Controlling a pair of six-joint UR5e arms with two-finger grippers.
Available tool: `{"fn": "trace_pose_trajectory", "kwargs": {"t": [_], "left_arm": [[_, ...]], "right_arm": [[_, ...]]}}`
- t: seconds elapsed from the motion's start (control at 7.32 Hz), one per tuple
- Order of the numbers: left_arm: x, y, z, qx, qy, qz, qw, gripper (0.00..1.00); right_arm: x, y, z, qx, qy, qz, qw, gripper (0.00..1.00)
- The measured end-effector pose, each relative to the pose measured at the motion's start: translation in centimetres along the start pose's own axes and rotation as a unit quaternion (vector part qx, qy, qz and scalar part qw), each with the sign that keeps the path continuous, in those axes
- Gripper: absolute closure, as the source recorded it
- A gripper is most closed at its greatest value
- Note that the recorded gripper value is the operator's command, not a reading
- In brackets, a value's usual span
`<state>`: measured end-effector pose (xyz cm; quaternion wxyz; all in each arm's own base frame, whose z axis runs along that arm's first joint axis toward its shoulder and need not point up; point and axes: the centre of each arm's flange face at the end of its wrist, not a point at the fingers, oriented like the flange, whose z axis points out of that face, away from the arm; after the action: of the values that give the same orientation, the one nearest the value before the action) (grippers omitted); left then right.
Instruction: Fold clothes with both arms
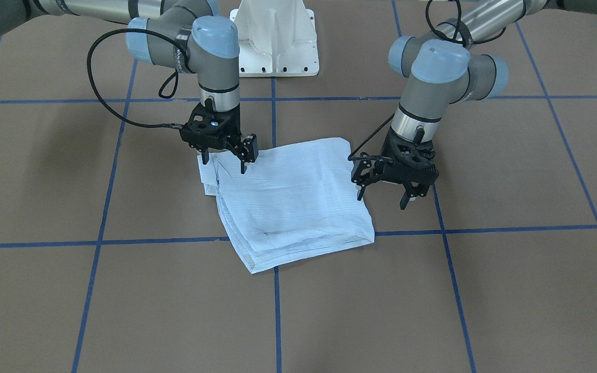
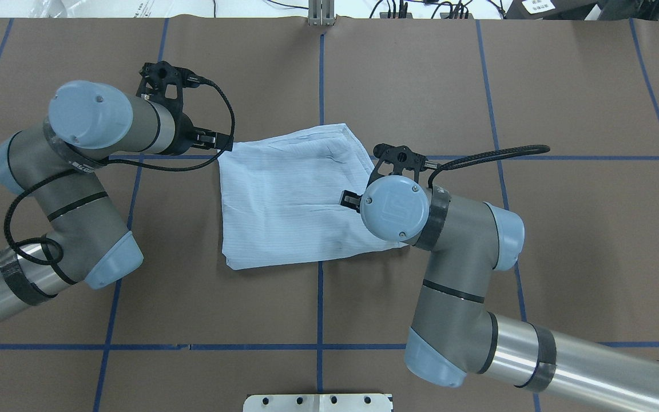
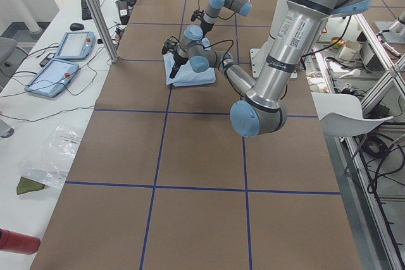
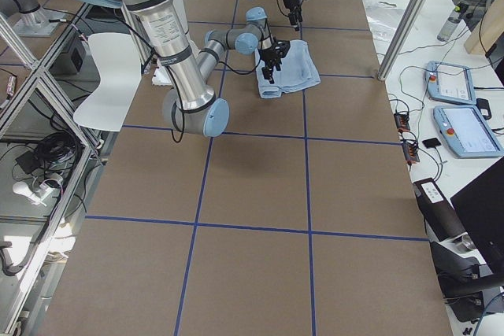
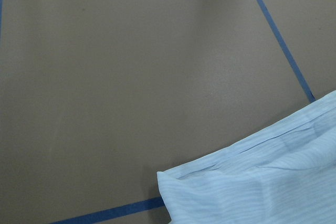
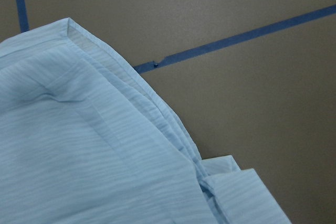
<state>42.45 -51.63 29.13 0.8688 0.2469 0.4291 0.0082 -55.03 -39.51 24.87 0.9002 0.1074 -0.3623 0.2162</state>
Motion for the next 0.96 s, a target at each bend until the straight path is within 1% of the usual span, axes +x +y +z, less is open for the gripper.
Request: {"fn": "trace_pose_trajectory", "kwargs": {"t": [0.27,0.41,0.68,0.96], "left_arm": [[0.0,-0.1,-0.1,0.001,0.001,-0.001,1.0000,0.00],[0.1,-0.1,-0.3,0.002,0.002,-0.001,1.0000,0.00],[0.2,-0.1,-0.5,0.004,0.004,-0.001,1.0000,0.00],[0.2,-0.2,-0.6,0.004,0.005,-0.001,1.0000,0.00]], "right_arm": [[1.3,1.8,1.1,0.009,-0.018,-0.004,0.9998,0.00],[1.6,2.5,1.6,0.013,-0.019,-0.008,0.9997,0.00],[2.2,3.3,2.5,0.020,-0.015,-0.015,0.9996,0.00],[2.4,3.2,2.0,0.020,-0.019,-0.018,0.9995,0.00]]}}
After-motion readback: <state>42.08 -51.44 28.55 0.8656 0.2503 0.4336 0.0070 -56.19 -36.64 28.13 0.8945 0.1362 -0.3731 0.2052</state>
